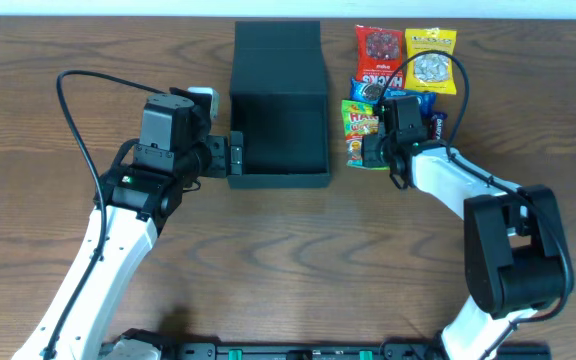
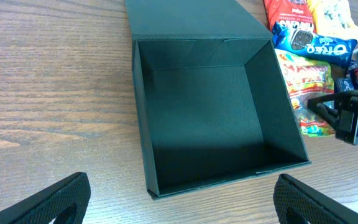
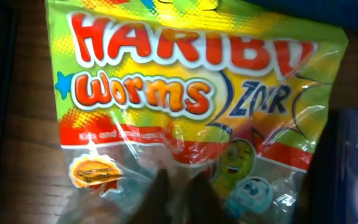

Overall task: Pack container
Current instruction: 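Grasp the green Haribo Worms bag with the right gripper, then lower the Haribo bag into the box and release it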

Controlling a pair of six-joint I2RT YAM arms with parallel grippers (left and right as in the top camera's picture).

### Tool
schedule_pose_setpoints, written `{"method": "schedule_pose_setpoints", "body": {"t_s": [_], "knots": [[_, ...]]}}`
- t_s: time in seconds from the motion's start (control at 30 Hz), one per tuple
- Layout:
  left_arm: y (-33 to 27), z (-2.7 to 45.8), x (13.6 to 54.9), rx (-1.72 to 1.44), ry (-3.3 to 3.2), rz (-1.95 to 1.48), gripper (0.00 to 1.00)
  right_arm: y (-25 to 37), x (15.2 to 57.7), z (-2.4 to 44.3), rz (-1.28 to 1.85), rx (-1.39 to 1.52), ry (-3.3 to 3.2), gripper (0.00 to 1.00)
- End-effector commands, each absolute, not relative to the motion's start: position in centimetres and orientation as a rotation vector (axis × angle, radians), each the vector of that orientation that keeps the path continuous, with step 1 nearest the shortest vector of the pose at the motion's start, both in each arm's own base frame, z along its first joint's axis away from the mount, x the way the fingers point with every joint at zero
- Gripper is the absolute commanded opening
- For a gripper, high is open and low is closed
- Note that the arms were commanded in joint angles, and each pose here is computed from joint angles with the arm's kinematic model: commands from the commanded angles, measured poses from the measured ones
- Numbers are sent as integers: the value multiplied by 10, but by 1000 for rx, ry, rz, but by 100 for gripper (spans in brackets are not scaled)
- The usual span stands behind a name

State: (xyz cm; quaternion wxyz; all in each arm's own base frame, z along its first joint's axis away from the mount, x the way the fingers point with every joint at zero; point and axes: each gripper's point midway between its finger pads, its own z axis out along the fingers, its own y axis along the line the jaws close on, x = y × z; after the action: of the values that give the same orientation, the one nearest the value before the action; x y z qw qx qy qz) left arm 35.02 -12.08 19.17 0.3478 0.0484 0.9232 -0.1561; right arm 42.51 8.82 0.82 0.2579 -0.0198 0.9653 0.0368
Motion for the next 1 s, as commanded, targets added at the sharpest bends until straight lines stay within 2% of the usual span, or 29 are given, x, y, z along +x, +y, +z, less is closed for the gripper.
{"method": "schedule_pose_setpoints", "body": {"t_s": [0.0, 0.17, 0.37, 0.53, 0.7, 0.77, 0.97], "knots": [[-119, 196, 349, 144, 2384, -392, 95, 84, 407, -13, 53, -72, 2712, 1], [-104, 203, 343, 106, 2374, -304, 95, 103, 417, 32, 78, -120, 2657, 1], [-76, 240, 322, 39, 2278, -182, 95, 140, 427, 151, 194, -94, 2461, 1], [-71, 269, 303, 20, 2192, -205, 95, 167, 417, 220, 320, -19, 2338, 1], [-66, 280, 286, -47, 2170, -246, 95, 213, 401, 229, 464, 34, 2326, 1], [-63, 280, 271, -52, 2184, -247, 95, 250, 400, 211, 492, 13, 2333, 1], [-56, 280, 244, -55, 2202, -248, 95, 287, 407, 162, 503, 93, 2378, 1]]}}
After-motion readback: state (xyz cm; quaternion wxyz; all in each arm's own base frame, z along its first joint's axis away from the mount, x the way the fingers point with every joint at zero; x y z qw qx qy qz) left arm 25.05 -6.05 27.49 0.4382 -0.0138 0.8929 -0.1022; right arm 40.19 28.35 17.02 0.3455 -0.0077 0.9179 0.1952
